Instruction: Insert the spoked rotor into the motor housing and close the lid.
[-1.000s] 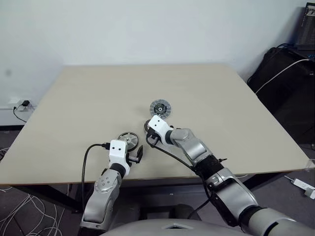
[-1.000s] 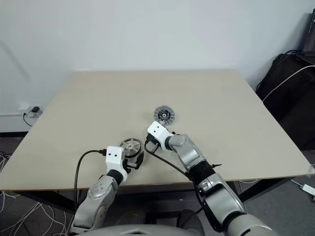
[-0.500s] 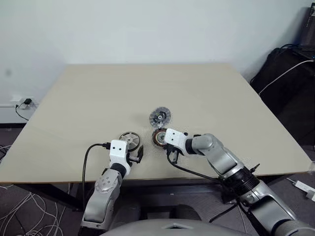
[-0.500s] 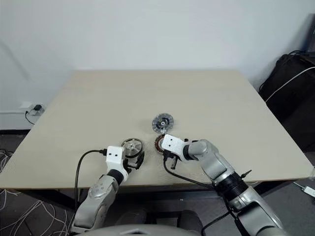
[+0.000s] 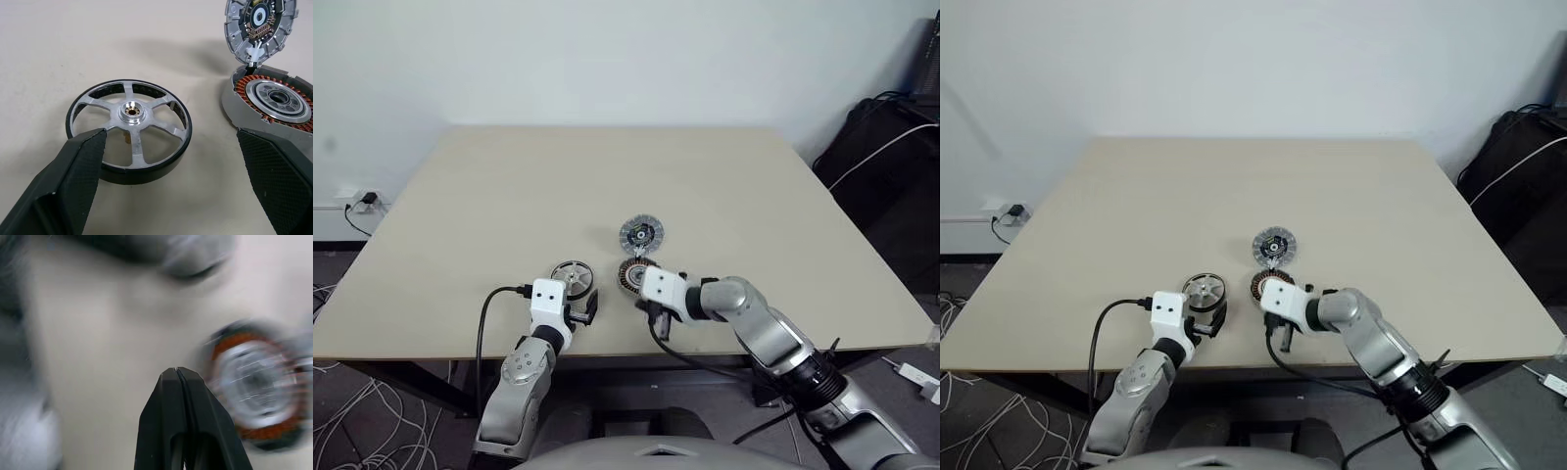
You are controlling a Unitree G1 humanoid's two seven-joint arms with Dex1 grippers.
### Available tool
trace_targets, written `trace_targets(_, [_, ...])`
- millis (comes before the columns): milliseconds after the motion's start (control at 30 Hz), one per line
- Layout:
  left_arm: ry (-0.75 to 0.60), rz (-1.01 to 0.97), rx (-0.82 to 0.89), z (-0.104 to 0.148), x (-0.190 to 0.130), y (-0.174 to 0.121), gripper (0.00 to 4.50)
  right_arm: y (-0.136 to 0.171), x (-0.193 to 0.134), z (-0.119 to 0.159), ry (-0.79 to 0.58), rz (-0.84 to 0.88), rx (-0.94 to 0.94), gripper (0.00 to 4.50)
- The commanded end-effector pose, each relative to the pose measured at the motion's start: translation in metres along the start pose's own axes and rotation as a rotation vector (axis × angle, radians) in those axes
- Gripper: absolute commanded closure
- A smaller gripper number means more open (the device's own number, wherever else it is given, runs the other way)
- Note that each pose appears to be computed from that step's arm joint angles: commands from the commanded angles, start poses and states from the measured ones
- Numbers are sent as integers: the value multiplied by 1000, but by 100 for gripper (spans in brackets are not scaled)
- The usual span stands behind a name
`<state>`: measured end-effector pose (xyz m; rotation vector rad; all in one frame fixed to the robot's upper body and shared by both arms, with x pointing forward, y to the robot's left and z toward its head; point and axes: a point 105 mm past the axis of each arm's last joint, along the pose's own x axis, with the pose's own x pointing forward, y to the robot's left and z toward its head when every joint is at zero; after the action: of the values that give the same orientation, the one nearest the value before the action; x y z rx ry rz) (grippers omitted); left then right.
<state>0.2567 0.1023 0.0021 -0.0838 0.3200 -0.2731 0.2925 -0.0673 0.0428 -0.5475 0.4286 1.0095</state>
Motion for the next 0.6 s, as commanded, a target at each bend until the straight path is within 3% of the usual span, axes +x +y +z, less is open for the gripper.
trace_targets(33, [-32, -13, -1, 8, 1, -2, 0, -30, -6, 11, -12, -200, 36, 357])
trace_targets(133, [-33, -15, -1, 8, 2, -3, 0, -36, 0, 6, 25, -273, 97, 262])
trace_targets(600, [-34, -6, -7, 8, 1, -2, 0, -36, 18, -9, 126, -312, 221, 262])
